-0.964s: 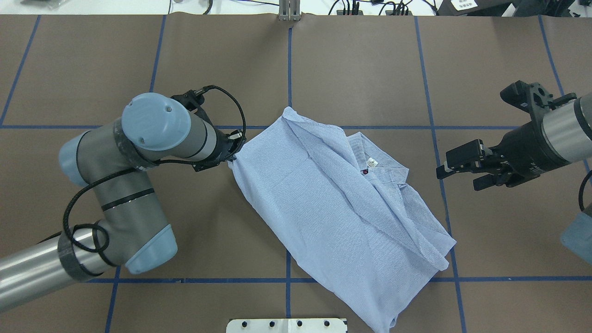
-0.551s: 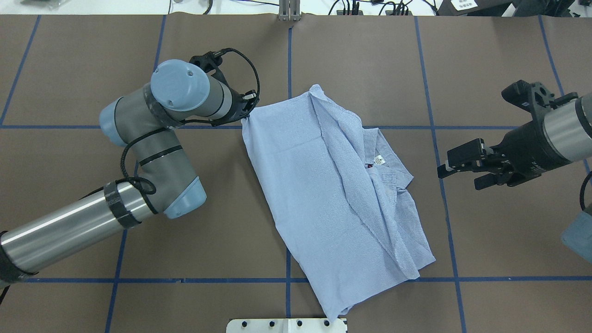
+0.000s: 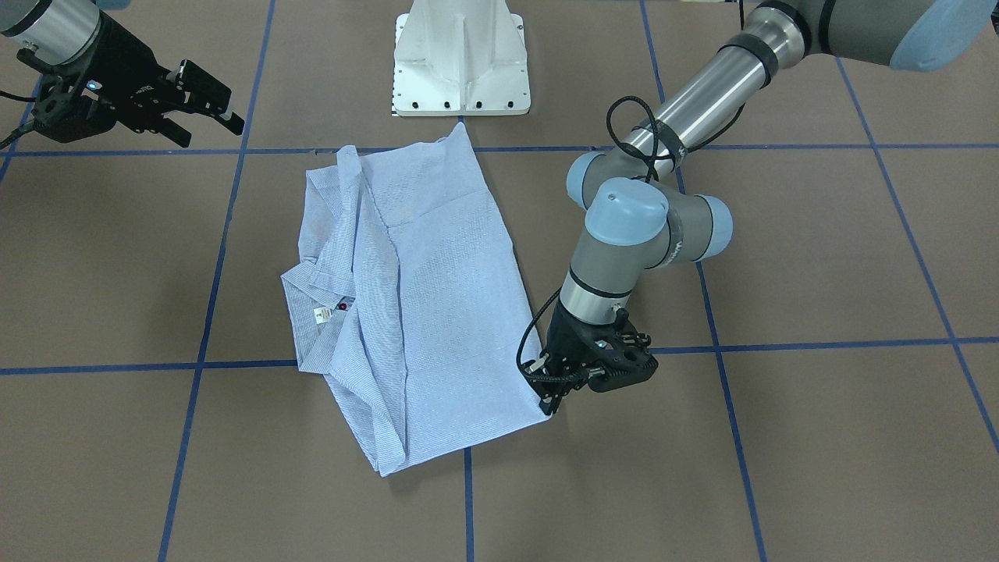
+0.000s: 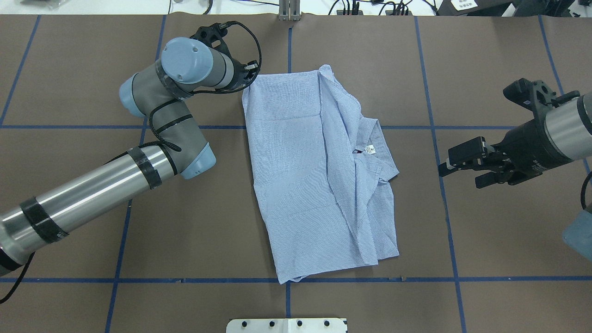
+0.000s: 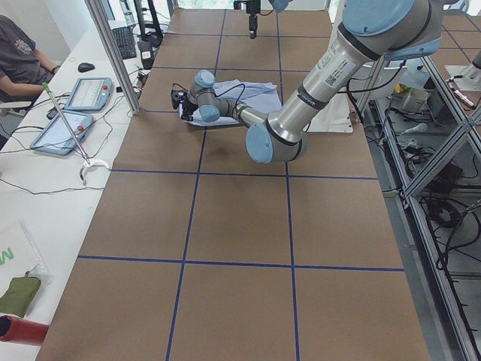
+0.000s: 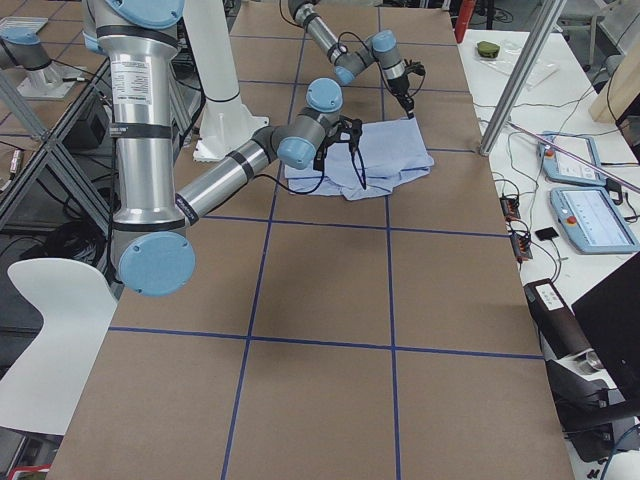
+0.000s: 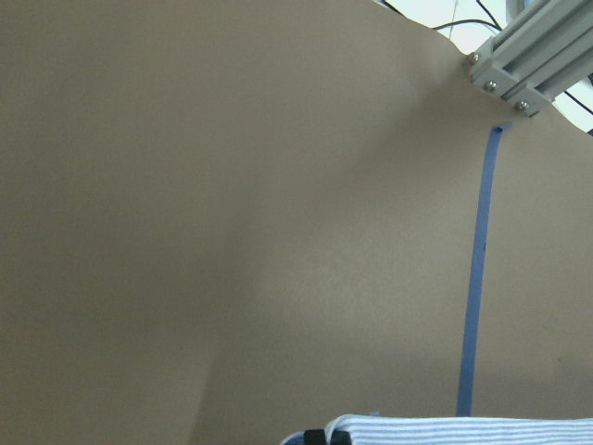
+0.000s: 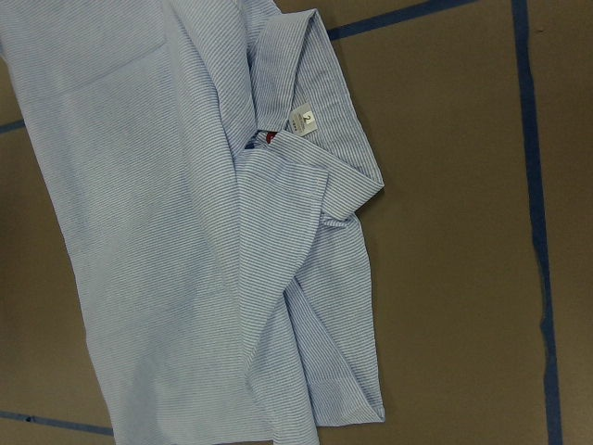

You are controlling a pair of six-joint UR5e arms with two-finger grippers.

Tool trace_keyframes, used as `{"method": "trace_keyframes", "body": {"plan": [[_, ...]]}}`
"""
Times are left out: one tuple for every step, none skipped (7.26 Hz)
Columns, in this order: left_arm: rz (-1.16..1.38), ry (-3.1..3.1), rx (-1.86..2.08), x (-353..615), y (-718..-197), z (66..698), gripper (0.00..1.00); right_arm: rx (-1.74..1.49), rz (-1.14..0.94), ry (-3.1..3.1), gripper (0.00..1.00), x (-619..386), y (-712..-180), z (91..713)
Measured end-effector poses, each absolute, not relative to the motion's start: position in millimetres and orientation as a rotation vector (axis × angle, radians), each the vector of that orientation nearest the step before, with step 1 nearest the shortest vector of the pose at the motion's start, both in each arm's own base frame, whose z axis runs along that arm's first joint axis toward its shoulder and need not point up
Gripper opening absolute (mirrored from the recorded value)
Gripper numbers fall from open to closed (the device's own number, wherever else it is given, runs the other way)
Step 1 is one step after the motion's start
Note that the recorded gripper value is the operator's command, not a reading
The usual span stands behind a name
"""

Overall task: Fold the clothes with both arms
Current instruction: 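Release the shirt and hold the left gripper above its far edge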

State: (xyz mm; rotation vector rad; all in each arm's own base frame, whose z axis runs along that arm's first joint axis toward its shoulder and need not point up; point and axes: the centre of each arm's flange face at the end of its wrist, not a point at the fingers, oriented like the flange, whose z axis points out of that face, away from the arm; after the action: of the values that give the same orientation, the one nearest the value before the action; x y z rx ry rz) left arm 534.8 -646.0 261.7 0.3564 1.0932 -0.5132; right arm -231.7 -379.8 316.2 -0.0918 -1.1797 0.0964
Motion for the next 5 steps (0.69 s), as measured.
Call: {"method": "trace_keyframes", "body": {"plan": [[-0.508,1.117,0.391,541,-655,257,0.00,-0.091,0.097,-1.180,1.00,-232,-380,316],[-0.506,1.139,0.415,547,-662,249,0.00,-0.090,0.098,-1.180,1.00,-231,-381,316],[-0.505,1.150,0.426,553,-667,240,0.00,-0.088,0.100,-1.179,1.00,-231,-381,316],[-0.505,1.156,0.431,556,-669,236,0.46,-0.086,0.102,-1.178,1.00,-230,-382,316],[-0.502,1.167,0.436,557,-670,234,0.99,-0.079,0.105,-1.177,1.00,-229,-383,316]]}}
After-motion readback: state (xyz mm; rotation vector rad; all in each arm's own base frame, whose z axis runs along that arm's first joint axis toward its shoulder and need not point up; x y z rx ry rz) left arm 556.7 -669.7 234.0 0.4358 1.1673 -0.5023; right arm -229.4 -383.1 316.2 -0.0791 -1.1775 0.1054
